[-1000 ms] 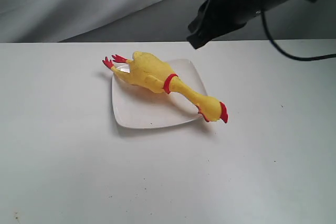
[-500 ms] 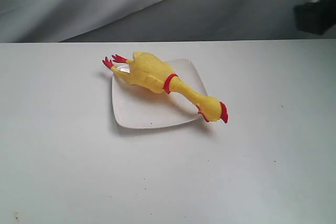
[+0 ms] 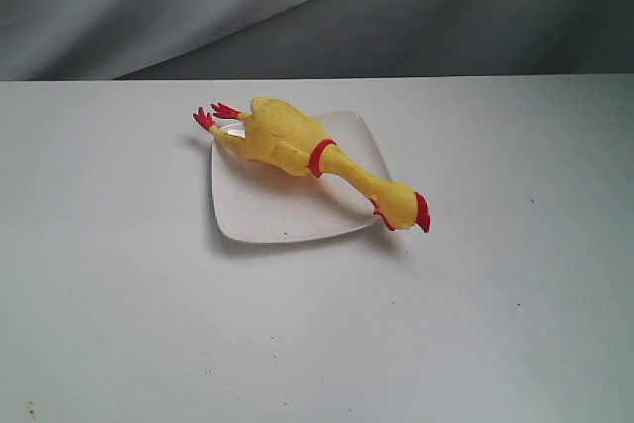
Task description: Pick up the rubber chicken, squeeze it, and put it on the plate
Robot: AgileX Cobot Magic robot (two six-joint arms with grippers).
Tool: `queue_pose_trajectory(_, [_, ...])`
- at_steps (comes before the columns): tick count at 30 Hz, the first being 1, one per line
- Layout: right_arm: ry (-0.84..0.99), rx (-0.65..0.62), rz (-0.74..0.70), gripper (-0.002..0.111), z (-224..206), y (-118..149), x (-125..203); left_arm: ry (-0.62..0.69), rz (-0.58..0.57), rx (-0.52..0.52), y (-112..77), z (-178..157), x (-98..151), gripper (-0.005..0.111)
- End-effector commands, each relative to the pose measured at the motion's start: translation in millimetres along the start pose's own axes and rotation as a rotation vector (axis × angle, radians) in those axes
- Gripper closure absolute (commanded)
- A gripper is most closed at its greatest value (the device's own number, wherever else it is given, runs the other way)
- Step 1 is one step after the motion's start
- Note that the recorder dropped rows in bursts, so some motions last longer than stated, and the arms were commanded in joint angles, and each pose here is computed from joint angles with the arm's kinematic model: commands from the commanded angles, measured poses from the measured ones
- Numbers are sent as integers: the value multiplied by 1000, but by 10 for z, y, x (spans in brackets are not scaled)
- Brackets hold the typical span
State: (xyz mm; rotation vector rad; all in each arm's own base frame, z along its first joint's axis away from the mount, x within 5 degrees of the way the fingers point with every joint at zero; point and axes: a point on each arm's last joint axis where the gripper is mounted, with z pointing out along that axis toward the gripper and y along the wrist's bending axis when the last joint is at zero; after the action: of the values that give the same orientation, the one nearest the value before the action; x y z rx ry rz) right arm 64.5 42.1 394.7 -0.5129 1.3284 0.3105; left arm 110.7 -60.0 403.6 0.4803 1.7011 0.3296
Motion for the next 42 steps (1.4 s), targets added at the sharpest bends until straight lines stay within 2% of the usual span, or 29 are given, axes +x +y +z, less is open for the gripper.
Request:
queue_pose_trajectory(1, [14,-32,13,108,-109,52,65,100,-48,-189,252,76,109,107])
queue_pose_trajectory(13, [1,-27,15,108,-130,49,51,342,-141,-635,808,47,418,107])
queue_pose_trajectory(18, [1,-27,15,108,-130,49,51,396,-211,-821,1036,-195,543,107])
queue_pose_trajectory(22, [1,-27,15,108,-130,49,51,374,-283,-943,1148,-529,609,107])
queue_pose_trajectory(32, [1,-27,13,108,-130,49,51,195,-449,-1135,1138,-1431,757,107])
queue_pose_trajectory(37, [1,-27,13,108,-130,49,51,138,-493,-1198,1074,-1697,817,107])
queue_pose_trajectory(42, [1,-27,13,108,-130,49,51,109,-510,-1211,1049,-1792,846,107])
